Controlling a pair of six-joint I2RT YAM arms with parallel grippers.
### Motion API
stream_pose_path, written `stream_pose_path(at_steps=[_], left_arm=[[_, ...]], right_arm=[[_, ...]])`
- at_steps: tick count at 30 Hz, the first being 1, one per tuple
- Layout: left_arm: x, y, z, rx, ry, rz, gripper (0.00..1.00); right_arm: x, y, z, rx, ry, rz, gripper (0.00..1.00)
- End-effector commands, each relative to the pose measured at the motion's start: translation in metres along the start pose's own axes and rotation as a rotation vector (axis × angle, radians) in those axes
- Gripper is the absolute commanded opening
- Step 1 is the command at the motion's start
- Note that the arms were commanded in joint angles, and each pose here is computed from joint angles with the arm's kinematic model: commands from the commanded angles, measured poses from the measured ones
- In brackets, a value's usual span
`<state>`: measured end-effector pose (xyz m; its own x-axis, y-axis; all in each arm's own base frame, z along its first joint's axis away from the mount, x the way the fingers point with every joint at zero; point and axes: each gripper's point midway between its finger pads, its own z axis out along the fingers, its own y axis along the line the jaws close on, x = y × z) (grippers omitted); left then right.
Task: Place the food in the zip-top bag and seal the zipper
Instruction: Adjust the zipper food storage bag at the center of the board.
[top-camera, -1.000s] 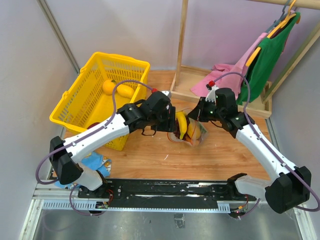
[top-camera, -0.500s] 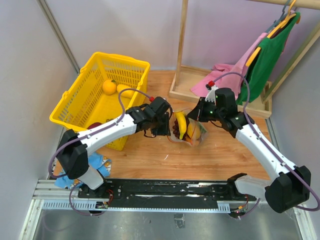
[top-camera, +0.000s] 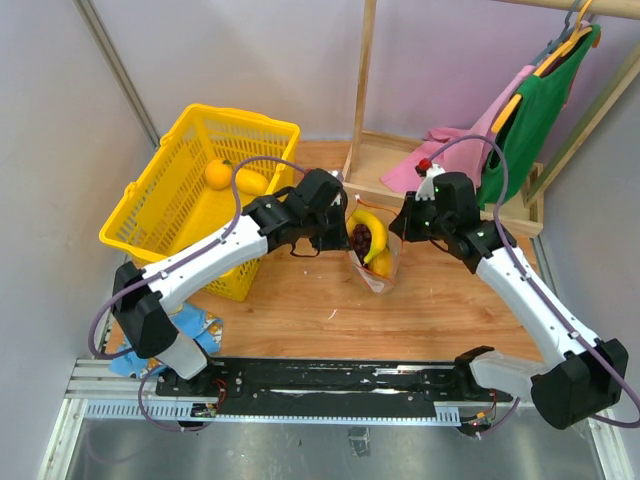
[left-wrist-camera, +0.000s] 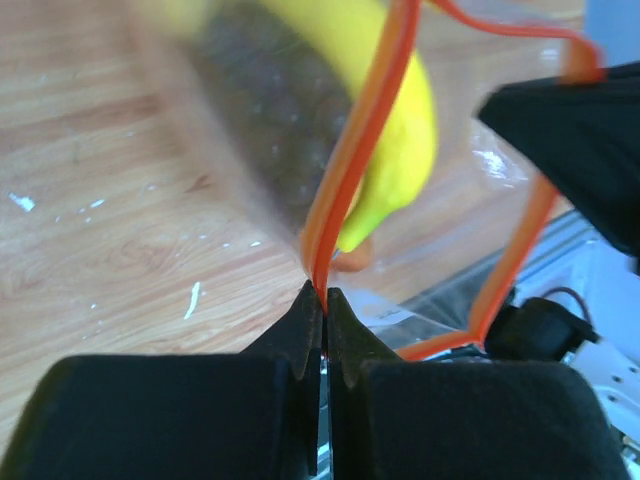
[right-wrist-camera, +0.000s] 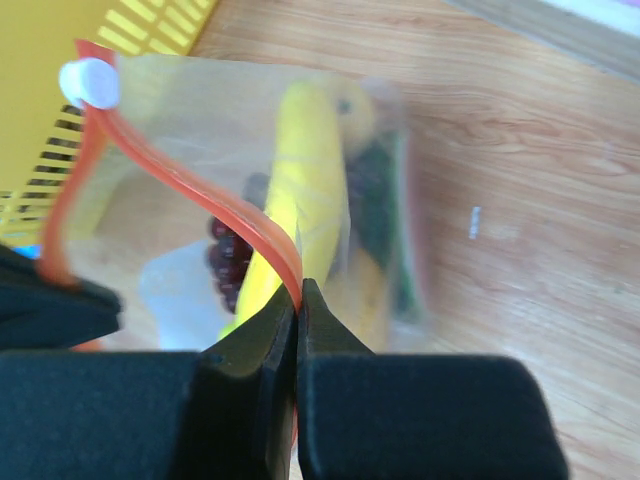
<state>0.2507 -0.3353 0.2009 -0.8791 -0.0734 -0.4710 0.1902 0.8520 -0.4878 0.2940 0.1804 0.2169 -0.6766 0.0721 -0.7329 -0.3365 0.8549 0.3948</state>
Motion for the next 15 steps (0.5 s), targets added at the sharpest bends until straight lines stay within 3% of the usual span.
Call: stream_pose_path(at_steps=[1,8,12,15], left_arm=[[-0.018,-0.029,-0.036,0.105,-0.037,0.045,0.00],[-0.007,-0.032,-0.039,0.097,0.050,0.067,0.00],[-0.025,-0.042,-0.063,0.126,-0.022,0.101,0.00],[-0.016,-0.027,-0.051,0.073,0.004,0.099,0.00]], right_arm=[[-0.009,-0.027,-0.014,0.144,-0.012,-0.106,0.01],[-0.001,-0.041,-0.015,0.198,0.047,-0.158,0.01],[0.006,-0.050,-0.015,0.235,0.086,-0.181,0.01],[0.004,-0.041,-0.016,0.191,0.079,-0.170,0.01]])
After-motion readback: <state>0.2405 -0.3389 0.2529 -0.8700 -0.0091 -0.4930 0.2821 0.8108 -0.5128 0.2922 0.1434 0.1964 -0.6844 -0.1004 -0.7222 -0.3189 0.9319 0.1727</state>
